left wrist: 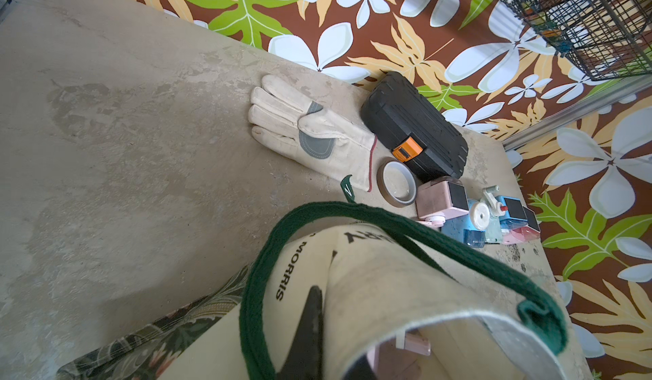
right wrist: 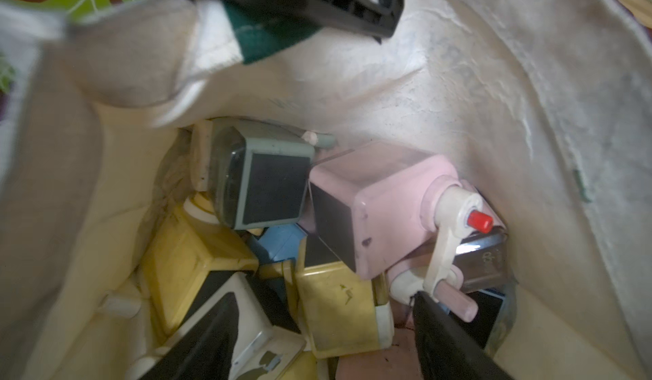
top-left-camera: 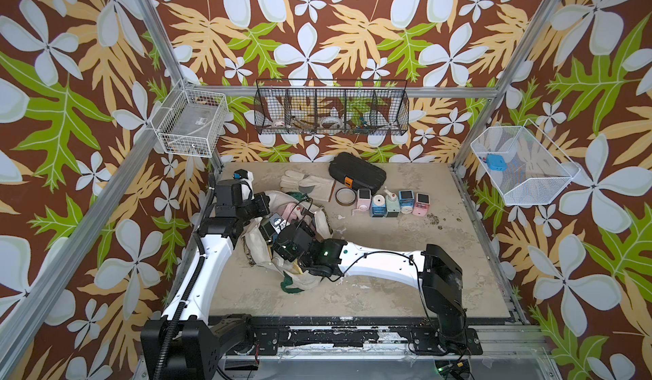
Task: Take out the pencil sharpeners from the tote bags
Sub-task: Pick up the pencil sharpener from the canvas bag.
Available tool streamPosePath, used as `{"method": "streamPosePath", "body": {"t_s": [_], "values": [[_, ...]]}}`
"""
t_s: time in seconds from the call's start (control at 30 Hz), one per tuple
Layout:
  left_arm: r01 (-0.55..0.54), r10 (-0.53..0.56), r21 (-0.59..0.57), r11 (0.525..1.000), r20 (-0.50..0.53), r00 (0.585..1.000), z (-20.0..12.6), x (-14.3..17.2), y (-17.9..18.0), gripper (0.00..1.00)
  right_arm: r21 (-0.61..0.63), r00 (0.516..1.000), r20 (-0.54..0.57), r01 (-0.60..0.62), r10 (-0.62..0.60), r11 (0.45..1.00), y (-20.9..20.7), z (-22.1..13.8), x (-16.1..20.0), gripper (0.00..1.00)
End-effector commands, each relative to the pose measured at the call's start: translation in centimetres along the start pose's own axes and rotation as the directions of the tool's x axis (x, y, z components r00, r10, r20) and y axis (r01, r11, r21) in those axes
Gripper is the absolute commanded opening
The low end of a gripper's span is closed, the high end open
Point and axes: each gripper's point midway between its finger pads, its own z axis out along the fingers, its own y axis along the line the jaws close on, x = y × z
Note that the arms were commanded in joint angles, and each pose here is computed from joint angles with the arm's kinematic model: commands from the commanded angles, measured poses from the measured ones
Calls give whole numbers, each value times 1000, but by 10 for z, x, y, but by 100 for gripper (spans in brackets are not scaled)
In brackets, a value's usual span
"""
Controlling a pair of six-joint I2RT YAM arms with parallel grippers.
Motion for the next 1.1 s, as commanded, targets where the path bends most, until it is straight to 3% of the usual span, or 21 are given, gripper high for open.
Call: {"method": "streamPosePath", "body": {"t_s": [0.0,0.13,0.23,0.37,0.47,0.63,0.73,0.83,0.97,1.07], "values": [[6,-8,37,999,57,998,-5,-15,-9,0,6,998,2,61,-61,998,-1,1,-2,78],[6,-8,38,999,59,998,-5,-15,-9,0,-37,971,-3,240,-240,970,-1,-3,-10,80],[7,-9,38,999,59,998,-5,-16,-9,0,3,922,-6,388,-388,922,-13,-7,-13,80],[8,-10,37,999,59,998,-5,-16,-8,0,8,777,17,629,-629,777,-15,-13,-1,82],[7,-10,38,999,59,998,-5,-16,-8,0,70,675,-29,737,-737,673,-30,-7,3,83],[9,-11,38,999,63,998,-6,-17,-8,0,98,555,-57,830,-830,549,-35,0,-1,84],[10,-12,37,999,65,998,-7,-17,-7,0,121,524,-74,849,-849,514,-41,4,-7,85],[11,-13,39,999,62,998,-6,-17,-8,0,99,456,-83,889,-886,448,-38,13,-2,86],[10,-13,42,999,61,998,-6,-17,-8,0,103,444,-82,894,-893,435,-39,27,-7,86],[11,-14,43,999,63,998,-7,-17,-8,0,72,388,-82,921,-918,383,-34,39,0,85]]}}
